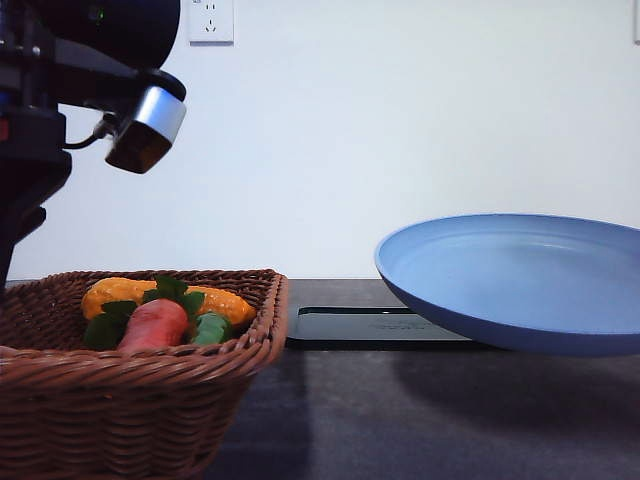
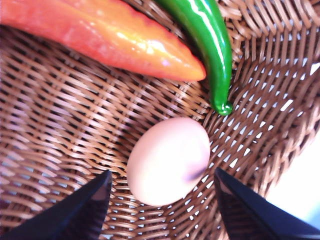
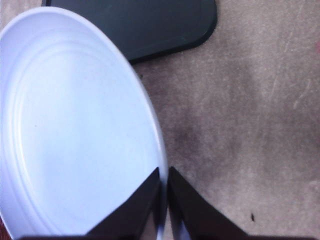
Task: Transfer egg from basket to plate and serve
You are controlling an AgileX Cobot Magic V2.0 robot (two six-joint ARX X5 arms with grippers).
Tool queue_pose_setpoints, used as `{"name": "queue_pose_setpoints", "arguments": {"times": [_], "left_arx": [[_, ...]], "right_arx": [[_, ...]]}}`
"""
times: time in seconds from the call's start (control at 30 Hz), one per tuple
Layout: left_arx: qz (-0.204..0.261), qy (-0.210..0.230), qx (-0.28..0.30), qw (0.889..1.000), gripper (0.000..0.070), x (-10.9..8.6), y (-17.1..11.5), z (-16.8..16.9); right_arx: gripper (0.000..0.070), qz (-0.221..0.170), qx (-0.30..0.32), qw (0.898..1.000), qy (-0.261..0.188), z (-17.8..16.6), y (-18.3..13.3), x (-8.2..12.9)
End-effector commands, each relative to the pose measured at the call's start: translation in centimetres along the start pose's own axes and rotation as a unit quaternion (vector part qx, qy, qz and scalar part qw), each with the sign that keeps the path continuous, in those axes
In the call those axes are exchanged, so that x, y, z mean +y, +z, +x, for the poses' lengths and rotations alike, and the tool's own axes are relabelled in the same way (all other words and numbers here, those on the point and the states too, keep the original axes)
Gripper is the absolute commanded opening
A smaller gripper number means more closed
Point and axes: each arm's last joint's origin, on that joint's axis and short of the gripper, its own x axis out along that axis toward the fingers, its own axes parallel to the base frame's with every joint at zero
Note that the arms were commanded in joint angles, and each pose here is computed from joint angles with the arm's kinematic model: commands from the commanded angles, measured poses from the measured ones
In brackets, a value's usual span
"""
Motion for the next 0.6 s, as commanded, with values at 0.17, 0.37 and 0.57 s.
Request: {"name": "queue_pose_setpoints", "arguments": {"times": [0.17, 0.37, 0.57], "left_arx": [[0.015, 0.003, 0.000, 1.000, 0.0414, 0.2, 1.1, 0.6], [0.013, -0.001, 0.016, 1.000, 0.0414, 0.3, 1.3, 1.3], [0.010, 0.001, 0.042, 0.999, 0.0413, 0.6, 1.6, 2.2]], "right_arx": [[0.0000, -0.010, -0.005, 1.000, 0.003, 0.0, 0.2, 0.1], [0.0000, -0.010, -0.005, 1.000, 0.003, 0.0, 0.2, 0.1], [0.0000, -0.011, -0.005, 1.000, 0.003, 0.0, 0.2, 0.1]]}}
